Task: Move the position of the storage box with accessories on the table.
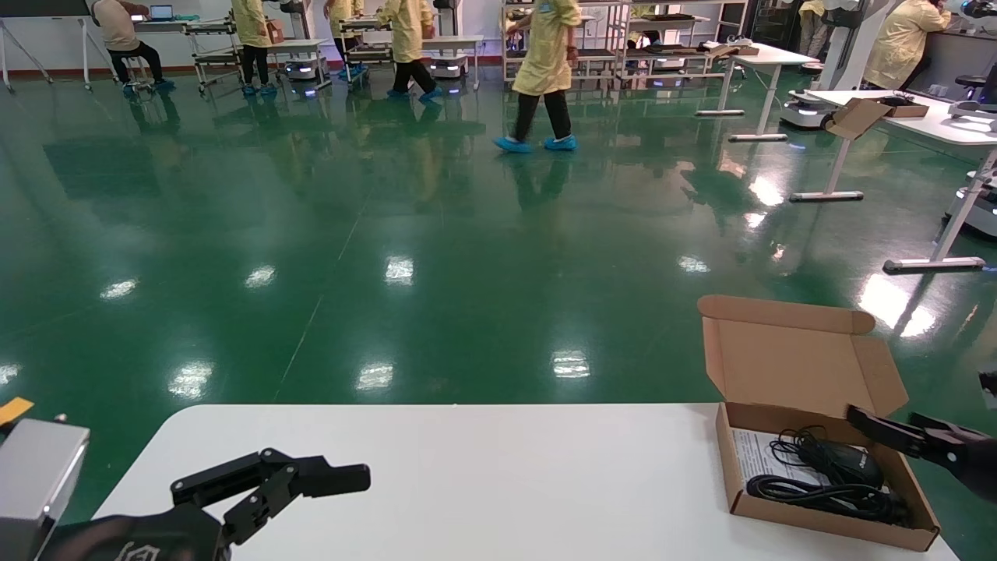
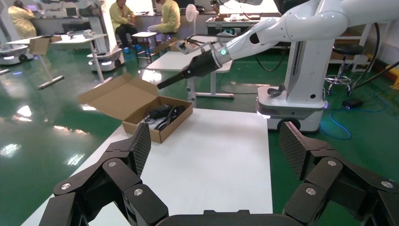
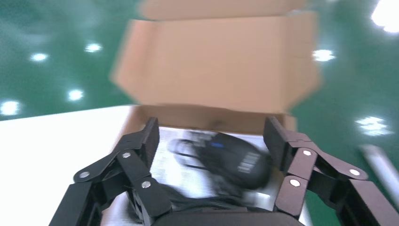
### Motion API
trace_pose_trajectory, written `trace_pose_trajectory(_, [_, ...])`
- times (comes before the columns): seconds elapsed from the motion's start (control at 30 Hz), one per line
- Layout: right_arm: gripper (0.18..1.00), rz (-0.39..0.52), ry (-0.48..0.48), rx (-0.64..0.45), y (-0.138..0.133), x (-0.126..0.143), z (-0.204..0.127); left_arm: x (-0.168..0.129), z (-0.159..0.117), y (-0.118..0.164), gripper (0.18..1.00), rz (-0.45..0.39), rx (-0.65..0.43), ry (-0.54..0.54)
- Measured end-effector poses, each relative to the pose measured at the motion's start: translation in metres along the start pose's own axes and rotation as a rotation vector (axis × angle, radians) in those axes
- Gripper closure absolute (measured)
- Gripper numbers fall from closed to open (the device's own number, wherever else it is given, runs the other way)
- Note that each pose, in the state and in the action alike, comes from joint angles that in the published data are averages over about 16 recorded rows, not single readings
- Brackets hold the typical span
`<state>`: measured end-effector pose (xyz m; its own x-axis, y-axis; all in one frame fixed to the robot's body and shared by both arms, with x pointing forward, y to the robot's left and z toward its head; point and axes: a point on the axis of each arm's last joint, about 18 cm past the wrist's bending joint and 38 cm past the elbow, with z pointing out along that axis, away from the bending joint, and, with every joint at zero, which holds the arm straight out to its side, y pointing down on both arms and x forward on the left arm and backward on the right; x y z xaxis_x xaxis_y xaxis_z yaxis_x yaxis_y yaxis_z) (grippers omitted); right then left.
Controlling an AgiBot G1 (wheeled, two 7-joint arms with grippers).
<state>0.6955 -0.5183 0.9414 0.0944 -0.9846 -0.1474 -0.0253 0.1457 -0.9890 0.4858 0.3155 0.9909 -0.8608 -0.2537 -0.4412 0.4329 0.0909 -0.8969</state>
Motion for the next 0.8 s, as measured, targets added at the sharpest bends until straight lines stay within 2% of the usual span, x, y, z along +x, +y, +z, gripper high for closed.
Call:
trace_pose_trajectory(0.33, [0.275, 0.059, -0.16, 0.056, -0.025, -0.028, -0.006, 0.0, 0.0, 0.0, 0.184, 0.0, 0.0, 0.0])
trace_pose_trajectory(0.53, [0.213, 0.093, -0.212, 0.088, -0.039, -0.035, -0.01, 0.0, 0.0, 0.0, 0.184, 0.0, 0.0, 0.0])
trace_pose_trajectory(0.8, [0.183, 0.113, -0.241, 0.108, -0.049, -0.038, -0.015, 0.0, 0.0, 0.0, 0.184, 0.0, 0.0, 0.0])
